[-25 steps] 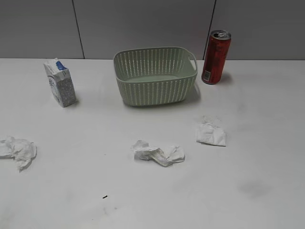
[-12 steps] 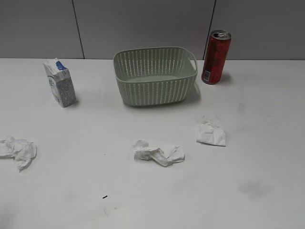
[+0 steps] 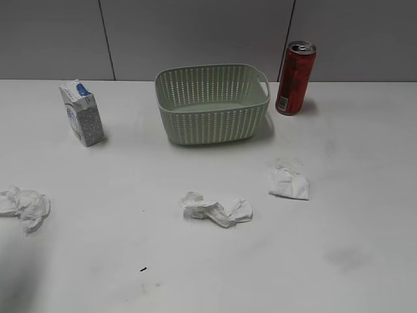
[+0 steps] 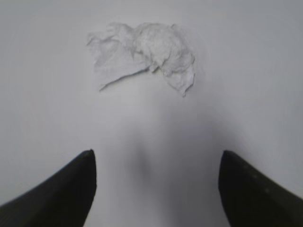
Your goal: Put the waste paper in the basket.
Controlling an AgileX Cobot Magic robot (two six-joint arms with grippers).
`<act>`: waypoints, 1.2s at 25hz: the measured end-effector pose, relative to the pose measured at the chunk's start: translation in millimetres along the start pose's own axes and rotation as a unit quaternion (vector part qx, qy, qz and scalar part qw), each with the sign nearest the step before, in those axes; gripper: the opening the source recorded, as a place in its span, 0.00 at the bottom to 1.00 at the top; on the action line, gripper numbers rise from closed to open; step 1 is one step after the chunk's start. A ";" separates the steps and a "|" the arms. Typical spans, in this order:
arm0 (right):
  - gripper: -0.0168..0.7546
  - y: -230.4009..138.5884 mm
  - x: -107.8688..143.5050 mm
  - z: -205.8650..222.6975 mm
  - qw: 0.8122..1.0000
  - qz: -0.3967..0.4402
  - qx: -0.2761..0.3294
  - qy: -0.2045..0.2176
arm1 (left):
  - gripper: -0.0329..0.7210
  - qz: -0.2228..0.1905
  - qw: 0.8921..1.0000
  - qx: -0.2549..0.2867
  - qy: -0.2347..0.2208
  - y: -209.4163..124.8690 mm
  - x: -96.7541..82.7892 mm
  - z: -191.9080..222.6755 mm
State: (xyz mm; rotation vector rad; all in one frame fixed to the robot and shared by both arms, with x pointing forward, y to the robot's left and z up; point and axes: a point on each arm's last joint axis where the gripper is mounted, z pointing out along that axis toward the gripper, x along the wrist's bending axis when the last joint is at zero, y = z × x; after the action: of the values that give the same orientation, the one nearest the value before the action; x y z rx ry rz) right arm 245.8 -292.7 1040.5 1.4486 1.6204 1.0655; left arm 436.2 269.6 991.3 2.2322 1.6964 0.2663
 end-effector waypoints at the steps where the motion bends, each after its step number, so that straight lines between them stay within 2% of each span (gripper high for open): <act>1: 0.74 0.0 0.0 0.0 1.000 0.000 0.000 0.000 | 0.83 0.003 1.000 0.006 0.000 6.9 1.2 6.7; 8: 0.74 0.0 -0.1 0.0 1.000 0.000 0.000 0.000 | 0.83 0.019 0.999 0.043 0.012 41.7 13.5 62.3; 14: 0.74 0.0 -0.1 0.0 1.000 0.000 0.000 0.000 | 0.83 0.021 0.998 0.057 0.018 47.3 20.1 104.0; 24: 0.74 0.0 -0.1 0.0 1.000 0.000 0.000 0.000 | 0.82 0.019 0.998 0.055 0.023 49.1 23.2 126.4; 27: 0.74 0.0 -0.1 0.0 1.000 0.000 0.000 0.000 | 0.74 0.016 0.998 0.055 0.021 49.1 23.0 126.6; 28: 0.74 0.0 -0.1 0.0 1.000 0.000 0.000 0.000 | 0.68 0.014 0.998 0.055 0.020 49.1 22.5 127.0; 30: 0.74 0.0 -0.2 0.0 1.000 -0.001 0.000 -0.001 | 0.50 0.013 0.998 0.052 0.021 49.8 22.6 127.9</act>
State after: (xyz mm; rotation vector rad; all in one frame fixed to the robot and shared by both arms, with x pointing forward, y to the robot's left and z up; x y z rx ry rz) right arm 245.8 -292.9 1040.5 1.4482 1.6202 1.0630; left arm 530.5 261.1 889.4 2.3390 1.7414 0.2375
